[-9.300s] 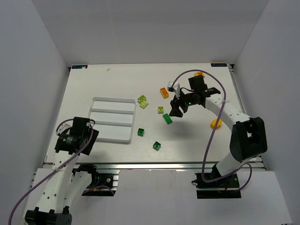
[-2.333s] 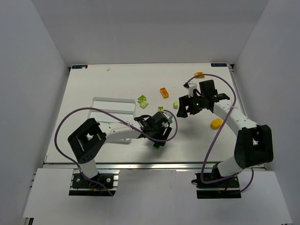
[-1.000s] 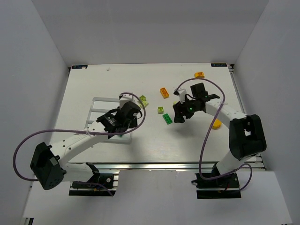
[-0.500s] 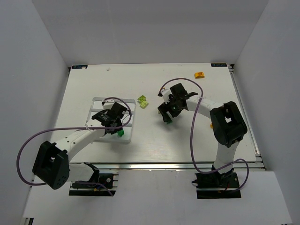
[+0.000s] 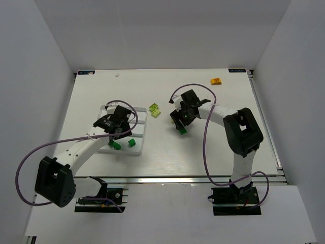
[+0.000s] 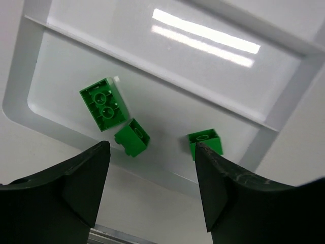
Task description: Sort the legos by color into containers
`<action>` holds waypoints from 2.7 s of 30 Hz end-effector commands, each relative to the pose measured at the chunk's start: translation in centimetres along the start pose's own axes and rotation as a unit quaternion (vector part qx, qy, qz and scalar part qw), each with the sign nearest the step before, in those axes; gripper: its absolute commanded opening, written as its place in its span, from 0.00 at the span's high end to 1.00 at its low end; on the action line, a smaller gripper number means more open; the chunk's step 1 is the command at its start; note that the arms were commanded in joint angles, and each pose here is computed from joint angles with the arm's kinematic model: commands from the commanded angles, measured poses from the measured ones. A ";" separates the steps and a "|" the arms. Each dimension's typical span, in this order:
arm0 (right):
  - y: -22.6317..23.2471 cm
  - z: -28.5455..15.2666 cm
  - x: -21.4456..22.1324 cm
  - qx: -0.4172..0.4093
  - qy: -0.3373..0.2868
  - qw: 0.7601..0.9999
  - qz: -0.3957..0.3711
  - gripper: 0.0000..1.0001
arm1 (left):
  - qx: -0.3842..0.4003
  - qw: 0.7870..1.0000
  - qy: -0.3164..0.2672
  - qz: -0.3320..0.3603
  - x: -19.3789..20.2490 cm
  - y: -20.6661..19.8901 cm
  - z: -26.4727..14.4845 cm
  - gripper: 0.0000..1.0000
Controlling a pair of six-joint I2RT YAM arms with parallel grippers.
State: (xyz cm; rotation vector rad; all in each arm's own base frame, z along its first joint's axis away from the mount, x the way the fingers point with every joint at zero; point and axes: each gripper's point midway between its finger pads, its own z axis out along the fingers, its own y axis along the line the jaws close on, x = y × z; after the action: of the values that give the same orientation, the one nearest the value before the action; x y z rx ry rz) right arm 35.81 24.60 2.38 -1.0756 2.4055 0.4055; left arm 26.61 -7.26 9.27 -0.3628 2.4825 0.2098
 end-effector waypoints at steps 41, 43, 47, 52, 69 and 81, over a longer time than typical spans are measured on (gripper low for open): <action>28.0 1.3 -14.9 -0.276 -0.166 0.909 -0.263 0.40 | 0.205 0.924 -0.168 -0.276 -5.9 4.2 -16.7 0.28; 28.1 1.0 -14.8 -0.280 -0.163 0.909 -0.264 0.35 | 0.210 0.924 -0.166 -0.271 -5.9 3.8 -16.5 0.28; 27.8 -1.3 -15.9 -0.279 -0.180 0.909 -0.252 0.26 | 0.231 0.925 -0.167 -0.253 -6.5 2.2 -16.2 0.28; 25.3 -5.2 -17.9 -0.258 -0.203 0.924 -0.198 0.32 | 0.260 0.928 -0.159 -0.213 -7.0 -0.4 -15.2 0.44; 0.5 -12.3 -8.4 -0.063 -0.164 0.983 0.050 0.43 | 0.358 0.927 -0.057 0.099 -8.7 -17.7 -4.6 0.35; -5.3 -14.9 -5.5 -0.049 -0.176 0.974 0.137 0.30 | 0.283 0.931 -0.020 0.229 -10.3 -22.0 3.8 0.30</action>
State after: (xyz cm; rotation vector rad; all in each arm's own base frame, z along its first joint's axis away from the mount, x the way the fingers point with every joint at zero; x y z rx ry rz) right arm 39.30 17.82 15.95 -0.6407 2.2659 0.6976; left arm 43.02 -25.31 9.92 0.3509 2.4351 -0.3655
